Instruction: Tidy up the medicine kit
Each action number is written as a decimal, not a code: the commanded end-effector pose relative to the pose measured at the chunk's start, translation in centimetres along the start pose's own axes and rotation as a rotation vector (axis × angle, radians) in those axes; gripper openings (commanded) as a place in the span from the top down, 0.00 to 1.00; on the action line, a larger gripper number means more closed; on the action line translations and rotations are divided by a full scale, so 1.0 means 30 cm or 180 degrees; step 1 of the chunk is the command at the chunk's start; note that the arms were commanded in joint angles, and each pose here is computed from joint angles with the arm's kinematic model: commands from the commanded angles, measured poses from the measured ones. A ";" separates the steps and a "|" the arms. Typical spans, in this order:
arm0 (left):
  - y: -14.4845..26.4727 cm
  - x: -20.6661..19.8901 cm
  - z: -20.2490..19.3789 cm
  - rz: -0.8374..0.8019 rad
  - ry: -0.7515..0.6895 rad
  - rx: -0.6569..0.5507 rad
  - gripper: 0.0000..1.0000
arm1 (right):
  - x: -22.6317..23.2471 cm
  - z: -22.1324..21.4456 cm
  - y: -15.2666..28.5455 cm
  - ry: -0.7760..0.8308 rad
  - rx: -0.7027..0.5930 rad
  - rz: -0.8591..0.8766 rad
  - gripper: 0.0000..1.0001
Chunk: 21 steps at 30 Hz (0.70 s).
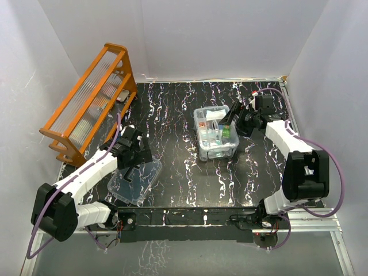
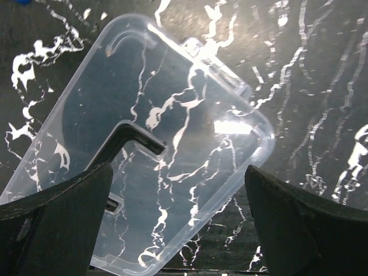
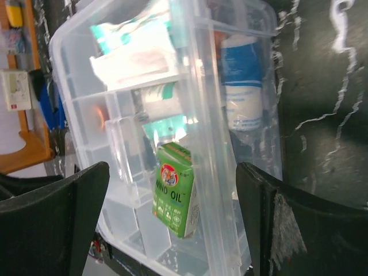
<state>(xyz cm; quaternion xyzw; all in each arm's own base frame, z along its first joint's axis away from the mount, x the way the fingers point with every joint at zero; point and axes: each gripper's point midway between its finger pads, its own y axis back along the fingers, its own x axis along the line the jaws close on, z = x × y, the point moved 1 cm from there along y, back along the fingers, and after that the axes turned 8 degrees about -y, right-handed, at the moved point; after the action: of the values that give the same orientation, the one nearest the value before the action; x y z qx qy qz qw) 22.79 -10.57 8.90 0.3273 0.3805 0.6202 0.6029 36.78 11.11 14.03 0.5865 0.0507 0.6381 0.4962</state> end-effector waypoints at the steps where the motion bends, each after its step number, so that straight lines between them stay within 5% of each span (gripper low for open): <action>1: -0.016 0.049 -0.063 0.0142 0.0182 0.0277 0.05 | 0.145 -0.024 0.036 0.0143 -0.0129 0.0408 0.11; 9: -0.035 0.137 -0.119 0.0518 0.0279 0.0445 0.26 | 0.178 -0.103 0.017 0.0300 -0.0104 0.0288 0.11; 21: -0.073 0.062 -0.177 0.0158 0.0315 0.0794 0.43 | 0.193 -0.001 0.143 0.0483 -0.0800 -0.0223 0.13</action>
<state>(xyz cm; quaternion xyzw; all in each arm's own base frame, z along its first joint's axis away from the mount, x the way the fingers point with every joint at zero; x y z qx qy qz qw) 19.77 -8.26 4.64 0.3784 0.4479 0.6209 0.5203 34.30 14.10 17.00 0.5210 0.0565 0.6551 0.5442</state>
